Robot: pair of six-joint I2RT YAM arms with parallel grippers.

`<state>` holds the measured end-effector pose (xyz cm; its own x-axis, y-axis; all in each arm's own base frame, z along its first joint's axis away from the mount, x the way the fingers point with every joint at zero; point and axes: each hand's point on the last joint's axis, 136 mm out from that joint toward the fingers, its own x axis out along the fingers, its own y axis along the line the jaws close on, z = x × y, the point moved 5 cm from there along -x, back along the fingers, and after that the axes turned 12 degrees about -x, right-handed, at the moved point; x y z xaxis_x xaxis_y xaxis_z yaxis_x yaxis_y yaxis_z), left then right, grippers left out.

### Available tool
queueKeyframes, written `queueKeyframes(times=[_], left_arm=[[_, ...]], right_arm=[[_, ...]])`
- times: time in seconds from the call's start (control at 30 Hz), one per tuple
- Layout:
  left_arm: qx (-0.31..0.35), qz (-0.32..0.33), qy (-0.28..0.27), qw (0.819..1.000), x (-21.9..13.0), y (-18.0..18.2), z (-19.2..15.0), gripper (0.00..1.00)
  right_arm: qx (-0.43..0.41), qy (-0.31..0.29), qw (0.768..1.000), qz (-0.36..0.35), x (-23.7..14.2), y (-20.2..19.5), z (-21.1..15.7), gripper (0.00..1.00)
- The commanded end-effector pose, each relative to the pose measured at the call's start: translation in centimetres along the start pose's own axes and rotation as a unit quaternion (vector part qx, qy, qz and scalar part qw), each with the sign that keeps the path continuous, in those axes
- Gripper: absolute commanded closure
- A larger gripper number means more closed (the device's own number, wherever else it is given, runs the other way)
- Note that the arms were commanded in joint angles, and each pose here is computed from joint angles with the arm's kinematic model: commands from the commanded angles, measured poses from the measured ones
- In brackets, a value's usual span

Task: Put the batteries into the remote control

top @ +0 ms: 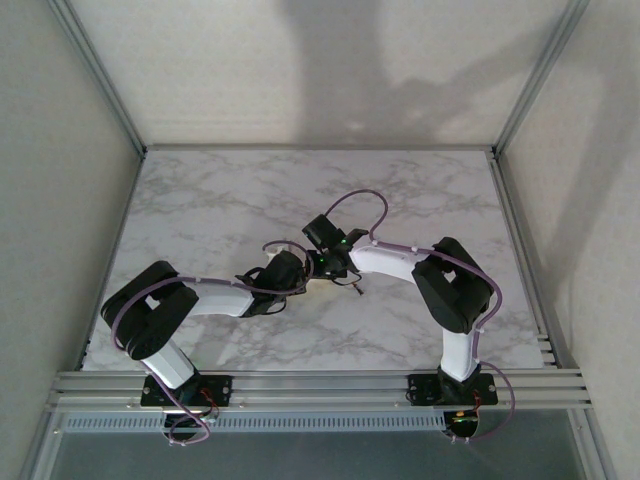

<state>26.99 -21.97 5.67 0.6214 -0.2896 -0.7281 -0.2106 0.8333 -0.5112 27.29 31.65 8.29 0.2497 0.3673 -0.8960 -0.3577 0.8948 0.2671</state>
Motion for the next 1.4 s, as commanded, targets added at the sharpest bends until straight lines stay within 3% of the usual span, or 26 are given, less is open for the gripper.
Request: queueKeyframes(times=[0.0, 0.33, 1.37], left_arm=[[0.012, -0.011, 0.03, 0.999, -0.3, -0.3, -1.1, 0.78], [0.003, -0.01, 0.019, 1.0, -0.4, -0.9, -0.4, 0.72], [-0.017, -0.008, -0.025, 1.0, -2.1, -2.1, 3.2, 0.67]], right_arm=[[0.012, 0.001, 1.0, 0.017, 0.4, 0.3, 0.0, 0.77], [0.008, -0.011, 1.0, 0.023, 0.6, 1.2, 2.2, 0.77], [0.006, -0.024, 0.999, 0.035, -0.4, 0.5, 2.8, 0.74]])
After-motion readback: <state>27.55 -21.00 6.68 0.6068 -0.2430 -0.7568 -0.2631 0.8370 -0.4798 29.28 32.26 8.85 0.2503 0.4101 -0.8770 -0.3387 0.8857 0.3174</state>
